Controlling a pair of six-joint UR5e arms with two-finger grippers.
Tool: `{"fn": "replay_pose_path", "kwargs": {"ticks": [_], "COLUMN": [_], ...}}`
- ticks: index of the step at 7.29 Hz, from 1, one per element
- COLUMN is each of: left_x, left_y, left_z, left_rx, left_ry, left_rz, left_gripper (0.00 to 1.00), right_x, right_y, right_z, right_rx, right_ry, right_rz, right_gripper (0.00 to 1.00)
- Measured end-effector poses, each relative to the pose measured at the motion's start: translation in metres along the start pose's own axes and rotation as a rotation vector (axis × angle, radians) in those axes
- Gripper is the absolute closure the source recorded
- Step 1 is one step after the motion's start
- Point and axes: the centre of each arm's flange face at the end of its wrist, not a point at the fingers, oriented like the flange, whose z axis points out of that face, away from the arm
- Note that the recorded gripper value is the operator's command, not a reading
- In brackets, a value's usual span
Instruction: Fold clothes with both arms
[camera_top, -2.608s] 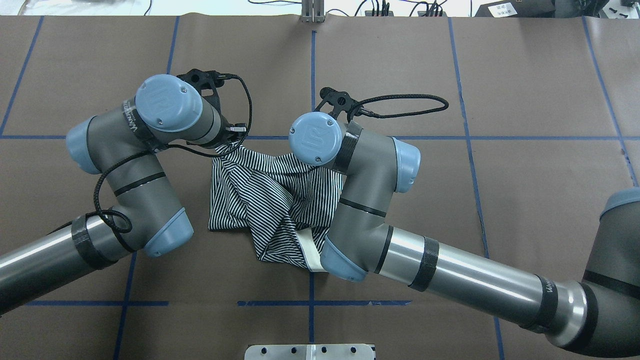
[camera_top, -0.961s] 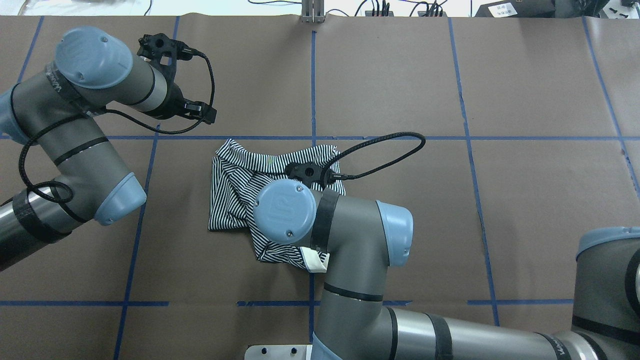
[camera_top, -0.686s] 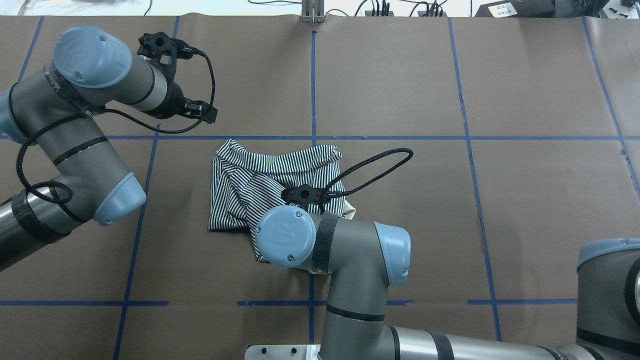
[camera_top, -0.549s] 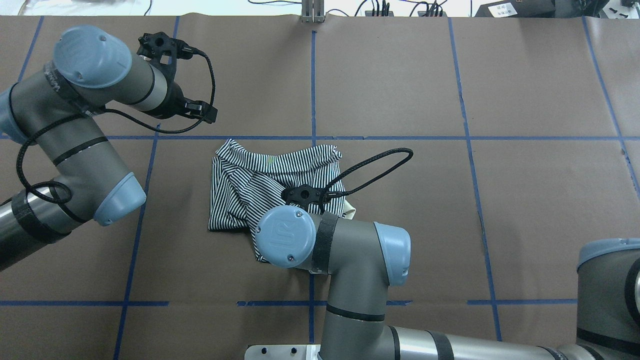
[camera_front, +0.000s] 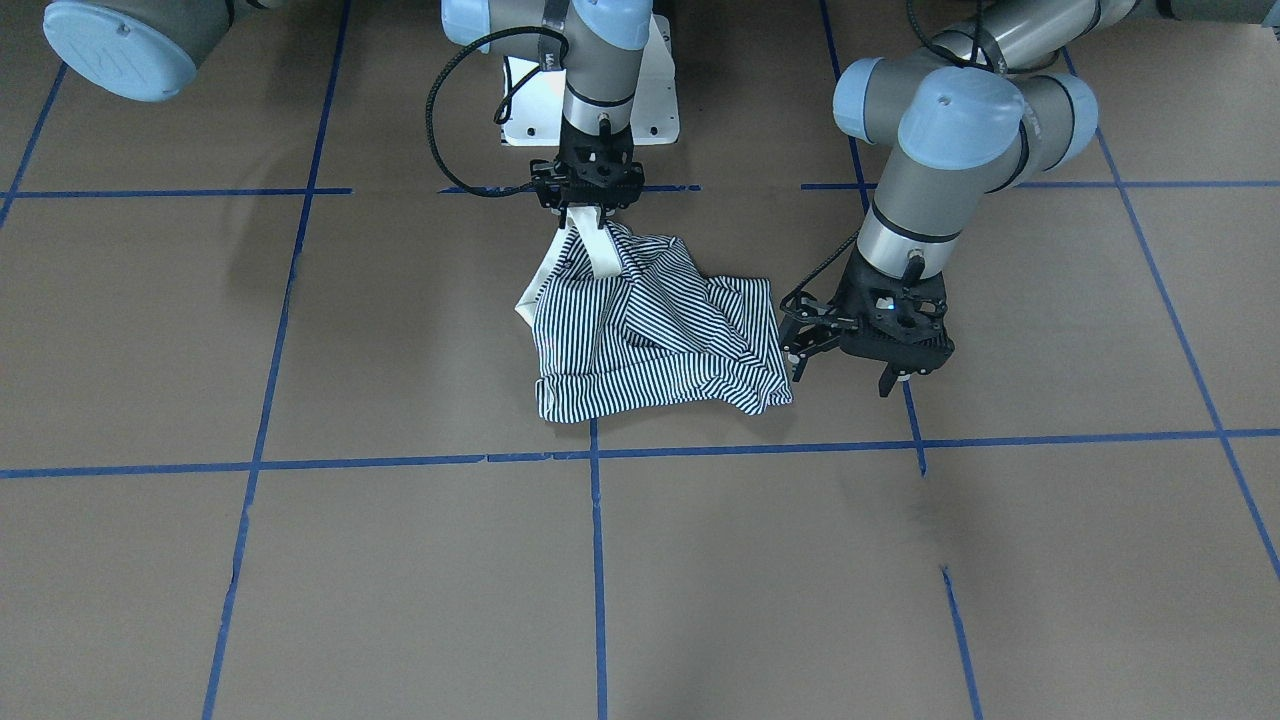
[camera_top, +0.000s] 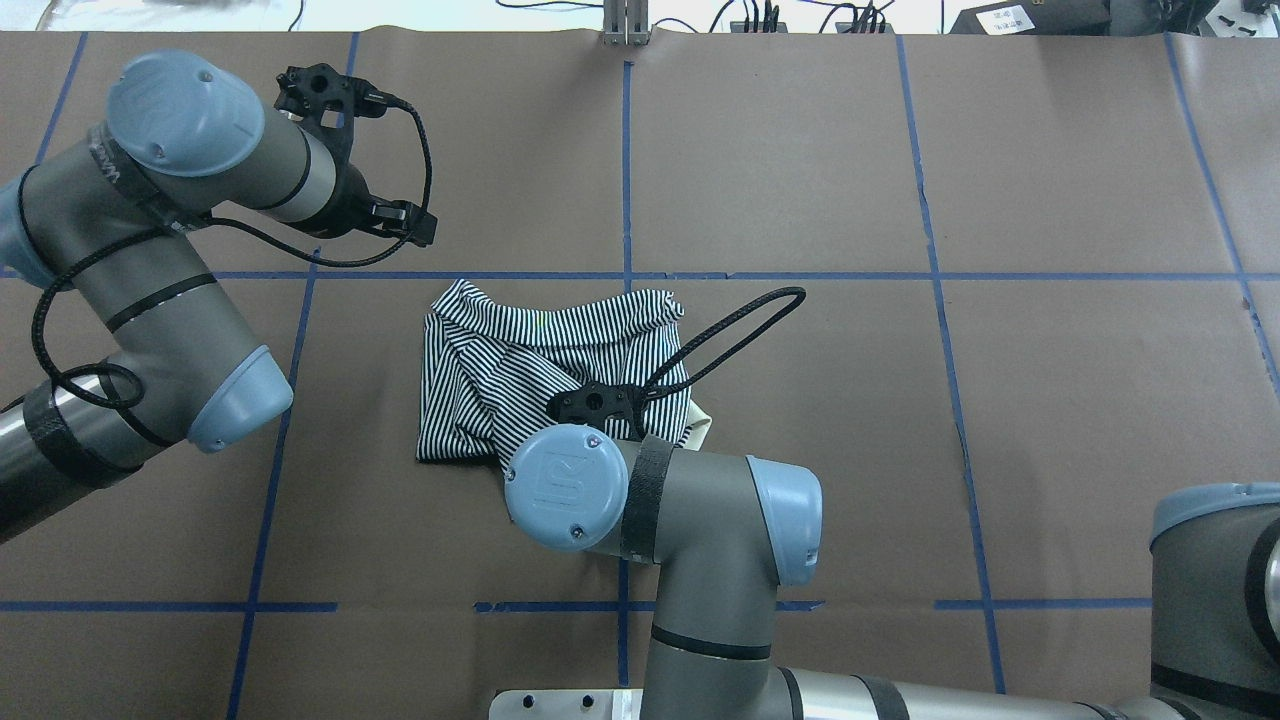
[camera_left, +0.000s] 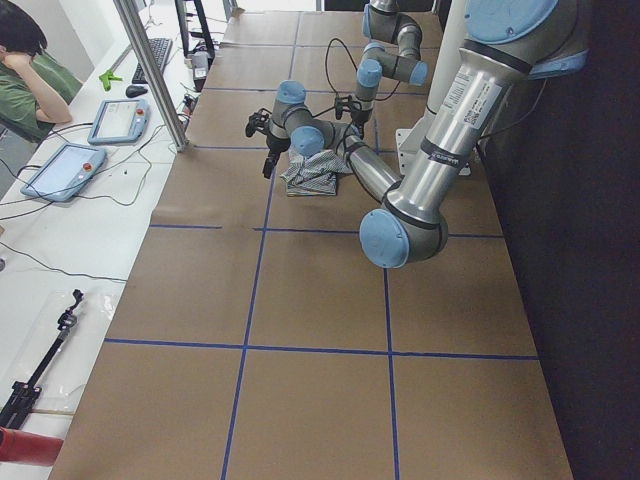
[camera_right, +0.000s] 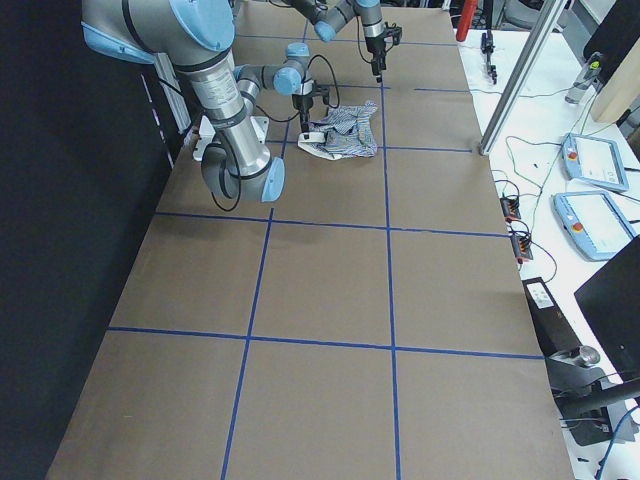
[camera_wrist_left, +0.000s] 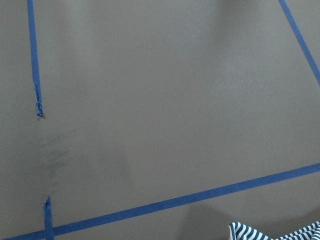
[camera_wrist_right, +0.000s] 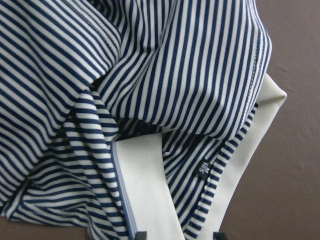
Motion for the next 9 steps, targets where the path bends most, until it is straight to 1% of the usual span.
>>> {"fn": "replay_pose_path", "kwargs": {"ticks": [4,7,8,9], "left_x": [0.001,0.002,0.002,0.002], "left_y": [0.000,0.000,0.000,0.000], "left_z": [-0.001,-0.002,-0.002,-0.002], "left_rx": [0.001,0.003,0.003,0.003], "left_ry": [0.002,0.003,0.004,0.004], "left_rz": [-0.007,-0.006,-0.006,-0.006], "left_gripper": [0.00,0.00,0.00,0.00], "right_x": [-0.004,-0.006,-0.006,-0.005], "right_y": [0.017,0.018,0.018,0.017], "right_z": [0.011,0.011,0.011,0.013], "right_rx": [-0.010,-0.007,-0.004,0.003], "right_ry": [0.011,0.010,0.011,0.018], "right_rz": [-0.049,-0.057,-0.073,-0.100], "right_gripper": [0.47,0.47,0.47,0.21]}}
